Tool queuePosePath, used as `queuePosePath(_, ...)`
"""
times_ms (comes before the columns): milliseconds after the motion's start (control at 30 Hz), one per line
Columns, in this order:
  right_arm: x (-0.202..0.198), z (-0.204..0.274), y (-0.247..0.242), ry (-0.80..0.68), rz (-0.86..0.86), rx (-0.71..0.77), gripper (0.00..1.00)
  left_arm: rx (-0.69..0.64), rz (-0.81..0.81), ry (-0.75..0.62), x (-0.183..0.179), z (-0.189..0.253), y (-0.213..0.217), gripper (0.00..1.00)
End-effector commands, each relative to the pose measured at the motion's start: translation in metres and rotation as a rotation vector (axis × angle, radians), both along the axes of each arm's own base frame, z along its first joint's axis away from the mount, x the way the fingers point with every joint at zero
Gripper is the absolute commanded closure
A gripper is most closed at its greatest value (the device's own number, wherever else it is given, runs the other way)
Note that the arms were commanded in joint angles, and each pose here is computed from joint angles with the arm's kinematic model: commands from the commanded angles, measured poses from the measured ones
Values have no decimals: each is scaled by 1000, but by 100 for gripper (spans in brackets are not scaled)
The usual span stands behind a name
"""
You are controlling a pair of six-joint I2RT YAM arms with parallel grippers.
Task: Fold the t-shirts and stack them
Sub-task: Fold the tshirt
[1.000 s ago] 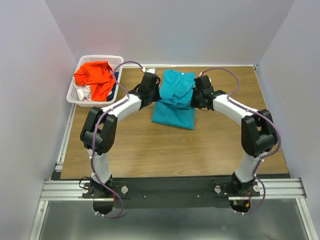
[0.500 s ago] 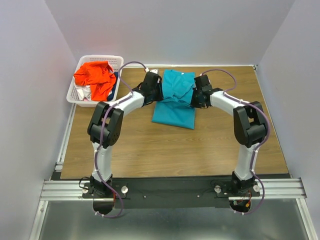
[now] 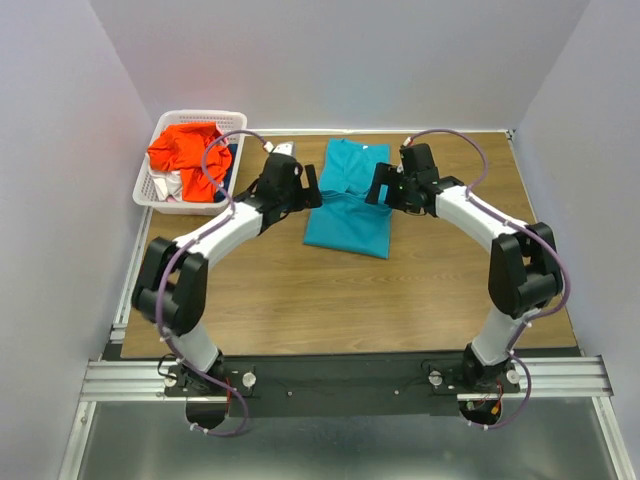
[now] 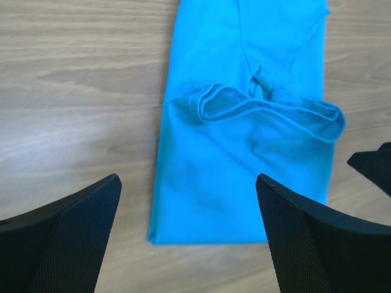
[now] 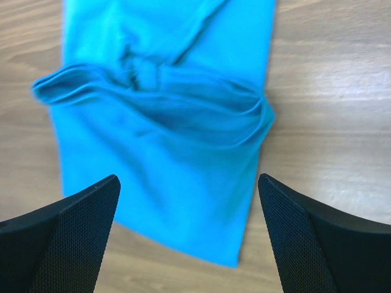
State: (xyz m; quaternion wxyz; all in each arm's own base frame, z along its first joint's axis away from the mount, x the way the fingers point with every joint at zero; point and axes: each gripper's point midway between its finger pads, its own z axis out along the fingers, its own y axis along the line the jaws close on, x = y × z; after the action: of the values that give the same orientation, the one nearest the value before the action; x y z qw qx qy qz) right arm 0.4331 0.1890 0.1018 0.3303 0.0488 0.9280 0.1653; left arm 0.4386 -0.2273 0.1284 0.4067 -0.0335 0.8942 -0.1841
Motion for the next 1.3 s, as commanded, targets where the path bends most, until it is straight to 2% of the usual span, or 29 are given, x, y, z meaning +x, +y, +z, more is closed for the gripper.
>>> queuePosePath(0, -31, 6, 32, 5, 131, 47, 0, -28, 78, -33, -26, 11, 24, 2)
queuePosePath(33, -37, 3, 39, 16, 160, 51, 0, -42, 90, -57, -33, 21, 29, 2)
queuePosePath(100, -45, -4, 51, 39, 182, 64, 0, -34, 107, -27, -52, 6, 39, 2)
queuePosePath(133, -45, -8, 53, 47, 179, 63, 0, -54, 116, -46, -58, 15, 42, 2)
queuePosePath(167, -44, -17, 56, 61, 179, 49, 0, -45, 120, -21, -68, 2, 47, 2)
queuePosePath(333, -27, -38, 69, 89, 194, 44, 0, -51, 141, -20, -91, -3, 60, 2)
queuePosePath(400, -6, -33, 75, 48, 198, 32, 0, -49, 139, -8, -97, -9, 62, 2)
queuePosePath(433, 3, -48, 75, 62, 189, 8, 0, -47, 135, 0, -99, -13, 63, 2)
queuePosePath(500, 37, -34, 79, -23, 170, -33, 0, -39, 135, 2, -101, -15, 64, 2)
queuePosePath(533, 45, -54, 78, -6, 166, -64, 0, -32, 137, 5, -101, -16, 65, 2)
queuePosePath(600, 74, -42, 78, -77, 140, -97, 0, -24, 139, 10, -101, -18, 66, 2)
queuePosePath(700, 92, -51, 72, -99, 107, -153, 0, -31, 134, 15, -102, -19, 65, 2)
queuePosePath(833, 116, -34, 78, -172, 127, -177, 0, -39, 121, 23, -102, -22, 62, 2)
queuePosePath(1033, 102, 17, 79, -231, 160, -136, 0, -51, 119, 37, -103, -25, 59, 2)
queuePosePath(1267, 50, 19, 55, -165, 140, -130, 0, -67, 103, 48, -104, -33, 55, 2)
